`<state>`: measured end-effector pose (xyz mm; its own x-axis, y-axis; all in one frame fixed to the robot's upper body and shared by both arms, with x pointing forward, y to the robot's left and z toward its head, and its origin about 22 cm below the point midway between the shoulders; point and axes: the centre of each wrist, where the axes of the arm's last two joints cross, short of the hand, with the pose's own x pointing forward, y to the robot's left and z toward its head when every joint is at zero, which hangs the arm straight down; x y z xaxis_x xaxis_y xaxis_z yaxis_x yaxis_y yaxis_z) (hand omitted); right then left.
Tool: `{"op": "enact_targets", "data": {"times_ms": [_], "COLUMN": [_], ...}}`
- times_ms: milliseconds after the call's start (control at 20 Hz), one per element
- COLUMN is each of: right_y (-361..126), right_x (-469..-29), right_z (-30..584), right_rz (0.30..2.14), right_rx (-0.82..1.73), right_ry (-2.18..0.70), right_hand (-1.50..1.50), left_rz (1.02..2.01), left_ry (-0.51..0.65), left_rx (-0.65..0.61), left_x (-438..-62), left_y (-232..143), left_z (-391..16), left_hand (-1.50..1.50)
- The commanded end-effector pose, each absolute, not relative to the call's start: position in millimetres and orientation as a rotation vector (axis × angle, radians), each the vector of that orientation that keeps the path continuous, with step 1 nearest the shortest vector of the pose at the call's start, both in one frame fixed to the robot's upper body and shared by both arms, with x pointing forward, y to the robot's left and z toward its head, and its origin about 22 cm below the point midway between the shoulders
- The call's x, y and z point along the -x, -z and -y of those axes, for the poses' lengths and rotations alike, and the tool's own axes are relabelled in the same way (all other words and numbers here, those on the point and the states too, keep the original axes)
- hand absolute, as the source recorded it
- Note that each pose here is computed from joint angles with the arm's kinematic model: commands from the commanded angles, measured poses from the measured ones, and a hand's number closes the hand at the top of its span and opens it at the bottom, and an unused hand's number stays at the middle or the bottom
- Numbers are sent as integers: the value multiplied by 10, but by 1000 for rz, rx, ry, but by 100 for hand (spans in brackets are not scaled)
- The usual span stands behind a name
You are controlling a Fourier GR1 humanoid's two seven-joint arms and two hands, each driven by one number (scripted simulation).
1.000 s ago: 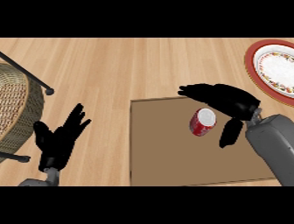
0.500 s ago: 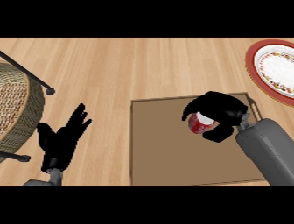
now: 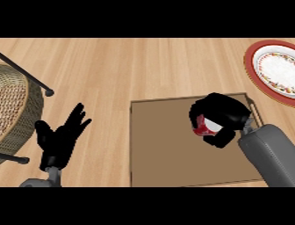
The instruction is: Pick the can from the tray and place it in the plate
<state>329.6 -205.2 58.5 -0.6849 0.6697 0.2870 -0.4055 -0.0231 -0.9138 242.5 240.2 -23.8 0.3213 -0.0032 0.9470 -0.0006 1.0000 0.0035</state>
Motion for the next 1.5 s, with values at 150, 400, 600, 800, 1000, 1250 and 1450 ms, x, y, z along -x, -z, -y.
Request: {"op": "enact_targets", "data": {"times_ms": [150,400,600,800,1000,1250,1450], "right_y": [-201,-521,-660,-828,-839,-884,-789], "right_x": [-2449,-2087,-1783,-1700,-1784,-1934,-2515], "right_z": [2967,3158,3253,3520,3853,4267,4312], "right_rz": [1386,1803,1899,1914,1893,1894,1886], "right_rx": [441,505,577,593,615,528,628], "right_ry": [-1608,-1275,-1043,-797,-588,-403,-387], "right_hand": [150,150,150,150,150,150,150], "left_rz": [1179,1182,1178,1185,1181,1192,1186], "left_ry": [-70,-47,-39,-7,-1,4,39], "left_rx": [-59,-49,-35,-13,18,7,1], "left_x": [-2148,-2229,-2095,-2149,-2261,-2333,-2360], "left_y": [420,322,408,348,389,313,320], "left_z": [-2536,-2470,-2575,-2435,-2505,-2403,-2295], "left_hand": [0,0,0,0,0,0,0]}}
